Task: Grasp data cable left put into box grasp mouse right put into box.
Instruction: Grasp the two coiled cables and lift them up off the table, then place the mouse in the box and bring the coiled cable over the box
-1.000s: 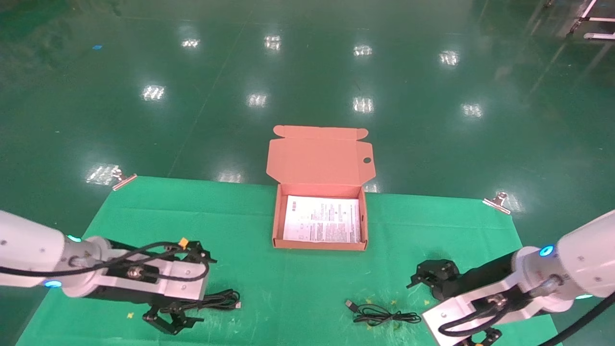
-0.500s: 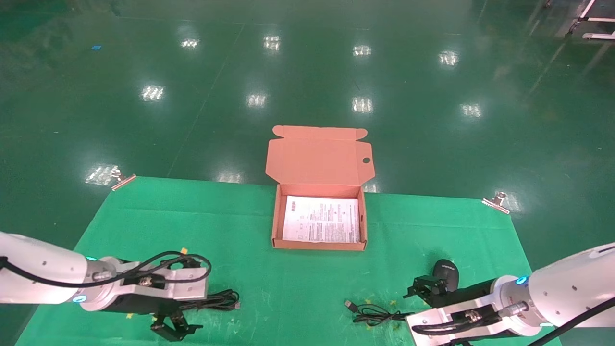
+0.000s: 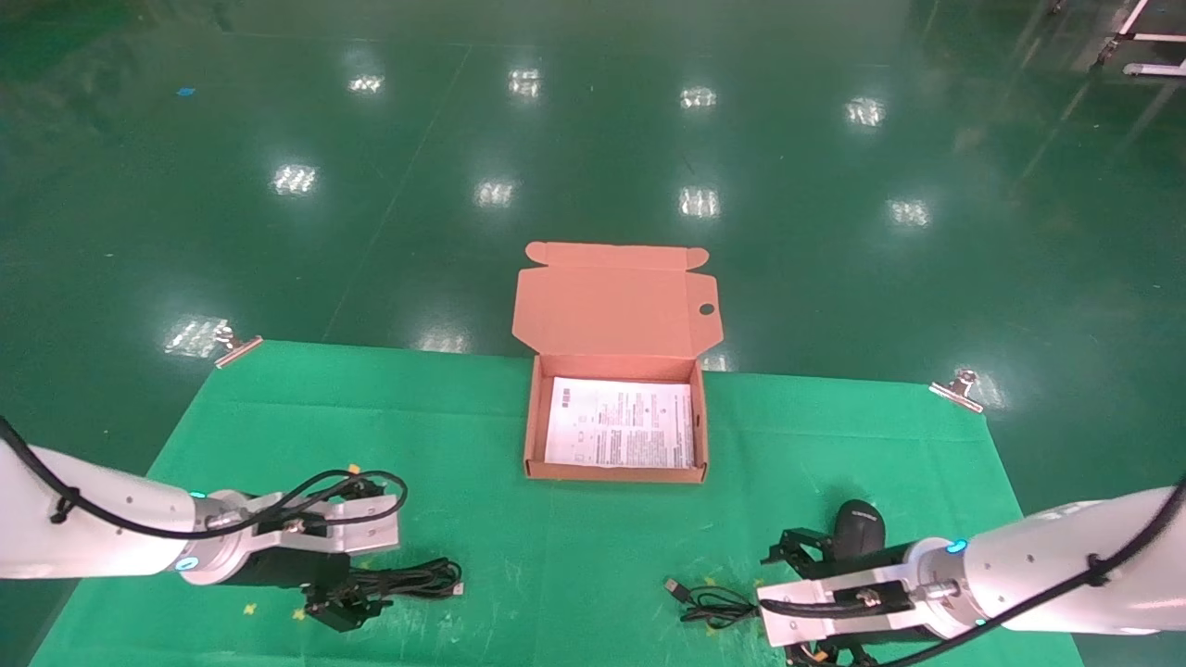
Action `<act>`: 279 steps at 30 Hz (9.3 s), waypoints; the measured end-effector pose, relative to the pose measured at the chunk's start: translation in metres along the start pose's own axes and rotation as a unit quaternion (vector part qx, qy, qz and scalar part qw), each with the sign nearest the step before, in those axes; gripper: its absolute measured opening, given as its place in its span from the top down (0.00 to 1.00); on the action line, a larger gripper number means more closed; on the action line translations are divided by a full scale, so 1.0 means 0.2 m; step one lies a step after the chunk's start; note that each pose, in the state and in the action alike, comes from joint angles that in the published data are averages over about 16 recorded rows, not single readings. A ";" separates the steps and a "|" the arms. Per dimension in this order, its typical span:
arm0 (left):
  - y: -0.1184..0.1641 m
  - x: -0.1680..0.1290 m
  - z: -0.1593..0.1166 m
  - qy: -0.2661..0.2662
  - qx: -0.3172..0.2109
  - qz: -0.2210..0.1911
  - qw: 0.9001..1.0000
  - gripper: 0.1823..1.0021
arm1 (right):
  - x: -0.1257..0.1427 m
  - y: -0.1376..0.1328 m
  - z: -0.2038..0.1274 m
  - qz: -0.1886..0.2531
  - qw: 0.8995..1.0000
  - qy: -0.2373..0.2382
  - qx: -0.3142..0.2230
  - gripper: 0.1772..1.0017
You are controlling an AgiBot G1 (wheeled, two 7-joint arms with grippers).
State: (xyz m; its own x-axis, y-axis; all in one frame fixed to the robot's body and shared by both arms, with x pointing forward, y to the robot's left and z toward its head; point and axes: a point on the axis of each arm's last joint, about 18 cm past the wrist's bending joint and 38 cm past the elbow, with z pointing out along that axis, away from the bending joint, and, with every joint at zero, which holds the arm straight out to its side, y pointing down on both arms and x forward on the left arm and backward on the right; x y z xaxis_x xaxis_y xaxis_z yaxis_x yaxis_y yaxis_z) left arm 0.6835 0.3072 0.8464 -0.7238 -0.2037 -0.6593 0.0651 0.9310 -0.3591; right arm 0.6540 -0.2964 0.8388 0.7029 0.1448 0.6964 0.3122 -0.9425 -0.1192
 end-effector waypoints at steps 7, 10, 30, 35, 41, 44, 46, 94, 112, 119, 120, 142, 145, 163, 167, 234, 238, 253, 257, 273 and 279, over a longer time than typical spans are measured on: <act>0.04 -0.02 0.06 -0.004 -0.012 -0.007 1.000 0.00 | 0.01 0.03 0.11 -0.008 1.000 0.006 -0.013 0.00; 0.06 -0.02 0.08 -0.004 -0.015 -0.010 1.000 0.00 | 0.00 0.04 0.15 -0.011 1.000 0.007 -0.017 0.00; 0.08 -0.03 0.09 -0.005 -0.018 -0.014 1.000 0.12 | -0.01 0.06 0.21 -0.008 1.000 0.006 -0.022 0.10; 0.08 -0.03 0.09 -0.004 -0.017 -0.014 1.000 0.23 | 0.00 0.05 0.20 -0.008 1.000 0.006 -0.021 0.20; 0.08 -0.03 0.09 -0.004 -0.017 -0.013 1.000 0.39 | 0.00 0.05 0.20 -0.008 1.000 0.006 -0.021 0.36; 0.08 -0.03 0.09 -0.003 -0.017 -0.013 1.000 0.48 | 0.00 0.05 0.20 -0.008 1.000 0.005 -0.021 0.45; 0.08 -0.03 0.09 -0.003 -0.018 -0.013 1.000 0.54 | 0.00 0.05 0.20 -0.008 1.000 0.005 -0.021 0.51; 0.08 -0.22 -0.22 -0.061 0.024 0.012 0.998 0.97 | 0.34 0.24 -0.38 0.076 0.983 0.164 -0.020 0.95; -0.32 -0.61 -0.57 -0.192 0.098 0.093 0.972 0.98 | 1.00 -0.17 -0.78 0.002 0.937 0.343 0.064 0.96; -0.46 -0.72 -0.65 -0.234 0.118 0.107 0.959 0.98 | 1.19 -0.35 -0.82 -0.019 0.923 0.371 0.103 0.96; -0.47 -0.73 -0.66 -0.238 0.120 0.108 0.958 0.98 | 1.20 -0.37 -0.82 -0.019 0.921 0.373 0.108 0.96; -0.46 -0.72 -0.64 -0.238 0.111 0.115 0.958 0.98 | 1.23 -0.43 -0.73 -0.003 0.920 0.365 0.143 0.96; -0.44 -0.71 -0.62 -0.234 0.104 0.115 0.960 0.98 | 1.22 -0.43 -0.69 -0.001 0.922 0.360 0.143 0.96; -0.31 -0.64 -0.55 -0.219 0.056 0.095 0.969 0.98 | 1.21 -0.50 -0.47 0.019 0.933 0.327 0.152 0.96; -0.27 -0.62 -0.55 -0.218 0.043 0.089 0.971 0.98 | 1.20 -0.53 -0.41 0.023 0.935 0.317 0.157 0.96; -0.38 -0.53 -0.39 -0.206 0.043 0.102 0.972 0.98 | 0.86 -0.19 0.02 0.191 0.939 0.256 0.130 0.71; -0.45 -0.50 -0.30 -0.201 0.057 0.113 0.971 0.98 | 0.87 -0.07 -0.09 0.190 0.936 0.272 0.118 0.62; -0.72 -0.43 0.02 -0.194 0.094 0.153 0.964 0.98 | 0.76 0.18 -0.42 0.186 0.930 0.305 0.090 0.29; -0.80 -0.41 0.10 -0.195 0.106 0.163 0.961 0.98 | 0.71 0.19 -0.49 0.186 0.929 0.309 0.087 0.21; -1.01 -0.35 0.25 -0.202 0.147 0.176 0.952 0.98 | 0.53 0.12 -0.69 0.193 0.923 0.323 0.081 0.01; -1.03 -0.35 0.25 -0.204 0.151 0.173 0.952 0.98 | 0.50 0.11 -0.71 0.192 0.923 0.325 0.078 0.00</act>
State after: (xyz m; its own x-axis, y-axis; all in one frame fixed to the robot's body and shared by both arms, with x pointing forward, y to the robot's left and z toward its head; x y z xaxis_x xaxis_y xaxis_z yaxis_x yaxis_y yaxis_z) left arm 0.7550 0.1137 0.9323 -0.3004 -0.0592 -0.9520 0.4906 0.8463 -0.2074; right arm 0.6417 -0.3451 1.0062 0.2640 -0.4496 0.8533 0.2437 -0.8249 -0.5100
